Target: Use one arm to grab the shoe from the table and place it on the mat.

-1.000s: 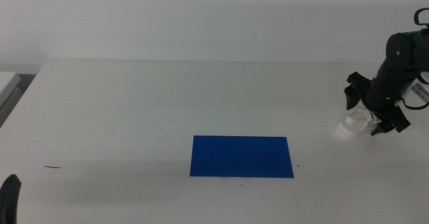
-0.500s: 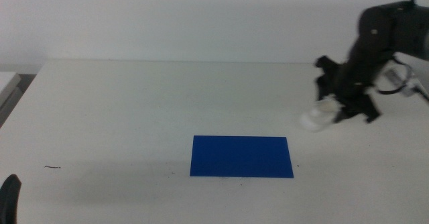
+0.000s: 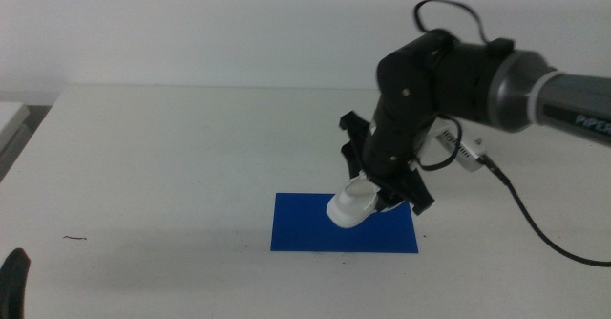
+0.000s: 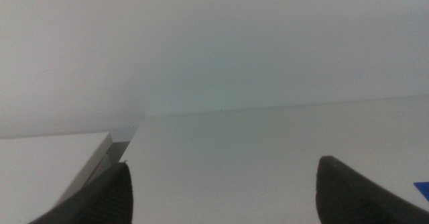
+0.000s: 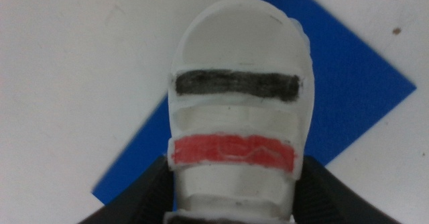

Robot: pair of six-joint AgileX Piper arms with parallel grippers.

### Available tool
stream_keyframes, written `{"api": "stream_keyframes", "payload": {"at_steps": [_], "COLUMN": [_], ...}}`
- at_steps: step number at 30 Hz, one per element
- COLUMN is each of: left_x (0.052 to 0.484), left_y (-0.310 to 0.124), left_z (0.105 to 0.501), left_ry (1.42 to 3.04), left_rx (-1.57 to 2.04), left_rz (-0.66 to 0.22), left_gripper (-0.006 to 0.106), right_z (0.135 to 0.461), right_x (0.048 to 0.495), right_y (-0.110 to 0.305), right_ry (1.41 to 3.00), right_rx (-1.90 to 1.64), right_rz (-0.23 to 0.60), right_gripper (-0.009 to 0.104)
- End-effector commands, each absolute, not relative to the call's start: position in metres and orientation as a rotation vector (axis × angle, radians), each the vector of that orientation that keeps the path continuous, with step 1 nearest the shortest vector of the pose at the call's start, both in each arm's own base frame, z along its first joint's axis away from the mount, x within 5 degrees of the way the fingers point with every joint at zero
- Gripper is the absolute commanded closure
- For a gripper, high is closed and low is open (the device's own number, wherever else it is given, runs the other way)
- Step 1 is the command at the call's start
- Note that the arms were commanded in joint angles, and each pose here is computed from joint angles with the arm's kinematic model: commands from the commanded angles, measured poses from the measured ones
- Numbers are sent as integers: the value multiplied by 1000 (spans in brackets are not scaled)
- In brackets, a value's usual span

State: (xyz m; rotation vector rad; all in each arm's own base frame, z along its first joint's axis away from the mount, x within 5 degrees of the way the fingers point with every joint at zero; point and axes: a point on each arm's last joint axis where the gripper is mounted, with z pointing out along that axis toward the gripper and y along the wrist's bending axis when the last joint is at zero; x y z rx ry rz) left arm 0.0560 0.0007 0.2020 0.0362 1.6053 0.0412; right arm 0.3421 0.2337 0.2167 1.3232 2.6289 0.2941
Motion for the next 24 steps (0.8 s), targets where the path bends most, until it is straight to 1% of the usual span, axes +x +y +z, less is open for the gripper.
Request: {"api": "stream_keyframes", "payload": {"at_steps": [1,3,4,6,7,9,10,12,14,16,19,22,24], "left_x": [56,56,56,56,56,56,56,56,56,56,56,56,56], "left_y": [1,1,1,1,1,1,1,1,1,1,1,1,1], "left_z": [203,203,203,203,203,203,203,203,203,203,203,203,203], "left_ry": [1599,1599,1599,1599,1599,1599,1599,1599,1599,1599,1599,1599,1599], "left_rx": [32,32,32,32,32,32,32,32,32,32,32,32,32], "left_rz": [34,34,34,34,34,34,34,34,34,34,34,34,34], "left_gripper": [7,7,7,7,7,7,7,7,7,7,7,7,7], "right_z": [218,217,217,219,220,222,222,219,216,213,211,211,211], "right_x": [340,342,344,347,349,350,349,347,345,345,344,344,343], "right_y": [236,239,240,243,245,248,249,249,247,247,247,248,248], "right_ry": [2645,2699,2729,2767,2774,2741,2697,2572,2441,2357,2238,2040,1952], "right_rx": [1257,1074,927,565,299,-233,-524,-1011,-1378,-1558,-1735,-1967,-2069], "right_rz": [261,273,283,292,282,225,178,91,4,-25,-57,-94,-105], "right_gripper": [79,79,79,79,79,79,79,79,79,79,79,82,86]}}
